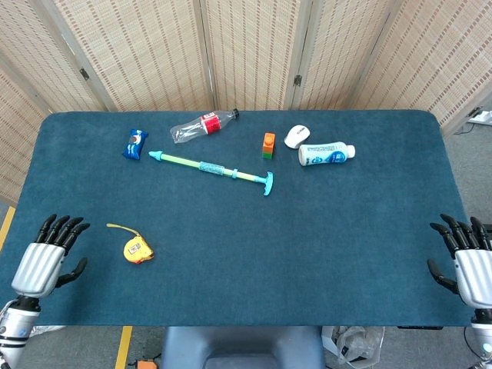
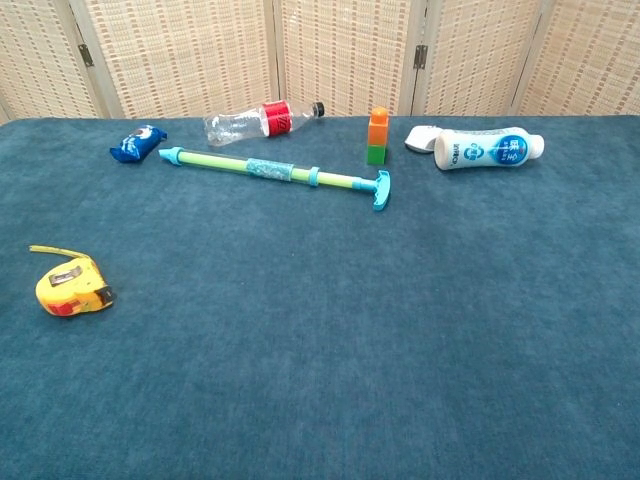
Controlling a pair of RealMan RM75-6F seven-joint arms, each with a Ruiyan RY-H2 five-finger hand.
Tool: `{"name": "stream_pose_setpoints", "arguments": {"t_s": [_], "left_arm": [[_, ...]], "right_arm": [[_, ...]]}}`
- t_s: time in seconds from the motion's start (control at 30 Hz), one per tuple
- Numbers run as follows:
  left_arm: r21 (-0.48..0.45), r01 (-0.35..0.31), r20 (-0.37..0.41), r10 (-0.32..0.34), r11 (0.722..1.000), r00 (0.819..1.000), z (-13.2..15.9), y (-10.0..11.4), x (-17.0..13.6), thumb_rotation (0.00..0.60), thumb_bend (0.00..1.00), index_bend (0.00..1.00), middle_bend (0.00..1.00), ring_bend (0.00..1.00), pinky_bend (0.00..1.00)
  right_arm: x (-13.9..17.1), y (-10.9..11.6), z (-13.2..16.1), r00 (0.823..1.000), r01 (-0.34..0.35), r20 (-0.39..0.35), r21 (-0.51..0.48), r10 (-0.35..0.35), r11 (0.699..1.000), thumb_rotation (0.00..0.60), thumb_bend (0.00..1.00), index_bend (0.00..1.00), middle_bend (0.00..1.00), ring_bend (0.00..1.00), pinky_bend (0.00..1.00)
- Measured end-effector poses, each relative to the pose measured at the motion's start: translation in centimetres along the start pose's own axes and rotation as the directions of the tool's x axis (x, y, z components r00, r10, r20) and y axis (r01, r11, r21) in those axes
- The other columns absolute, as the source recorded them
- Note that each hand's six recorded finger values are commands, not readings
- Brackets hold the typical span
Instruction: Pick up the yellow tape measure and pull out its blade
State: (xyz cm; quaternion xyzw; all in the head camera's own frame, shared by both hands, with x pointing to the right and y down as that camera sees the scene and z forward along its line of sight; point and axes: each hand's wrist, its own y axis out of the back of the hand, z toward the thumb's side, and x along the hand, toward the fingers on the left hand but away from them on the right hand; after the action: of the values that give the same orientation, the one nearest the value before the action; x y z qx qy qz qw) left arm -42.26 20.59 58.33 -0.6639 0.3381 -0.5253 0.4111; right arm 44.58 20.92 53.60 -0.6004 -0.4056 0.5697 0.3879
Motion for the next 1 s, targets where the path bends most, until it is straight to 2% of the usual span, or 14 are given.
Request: {"name": "stream_pose_setpoints", "arguments": {"t_s": [0.13,0.23,0.33,0.5,0.77,1.0], "left_arm": [[0.018,0.042,0.080,-0.043,0.999,0.996,1.5,-0.6,1.7,0.600,0.40,0.16,0.16,0.12,0.02],[0.042,0.098,0.126,-0.102,0.994,0.987,2.5,-1.3,2.5,0.600,0.44,0.13,0.15,0.09,0.01],[0.069,0.168,0.174,-0.178,0.983,0.969,3.6,-2.2,3.3,0.600,0.50,0.11,0.15,0.09,0.01],[0.128,0.267,0.239,-0.291,0.955,0.926,5.6,-3.7,4.7,0.600,0.51,0.10,0.15,0.09,0.01],[0.185,0.369,0.260,-0.408,0.911,0.875,7.2,-5.6,6.2,0.600,0.53,0.11,0.15,0.09,0.00],[0.242,0.415,0.243,-0.469,0.877,0.849,7.4,-7.1,6.5,0.600,0.53,0.10,0.15,0.09,0.00]], "right_arm": [[0.1,0.1,-0.1,1.000,-0.001,0.001,0.003,0.001,1.000,0.600,0.38,0.18,0.13,0.15,0.00],[0.2,0.3,-0.1,1.000,0.002,0.003,0.003,-0.002,1.000,0.600,0.38,0.18,0.13,0.15,0.00],[0.4,0.4,-0.2,1.000,0.004,0.007,0.003,-0.004,1.000,0.600,0.38,0.18,0.13,0.15,0.00],[0.5,0.4,-0.3,1.000,0.003,0.012,0.001,-0.003,1.000,0.600,0.38,0.18,0.13,0.15,0.00],[0.6,0.3,-0.6,1.000,0.000,0.021,-0.002,0.000,1.000,0.600,0.38,0.18,0.13,0.15,0.00],[0.7,0.2,-0.8,1.000,-0.002,0.028,-0.002,0.002,1.000,0.600,0.38,0.18,0.13,0.15,0.00]]}}
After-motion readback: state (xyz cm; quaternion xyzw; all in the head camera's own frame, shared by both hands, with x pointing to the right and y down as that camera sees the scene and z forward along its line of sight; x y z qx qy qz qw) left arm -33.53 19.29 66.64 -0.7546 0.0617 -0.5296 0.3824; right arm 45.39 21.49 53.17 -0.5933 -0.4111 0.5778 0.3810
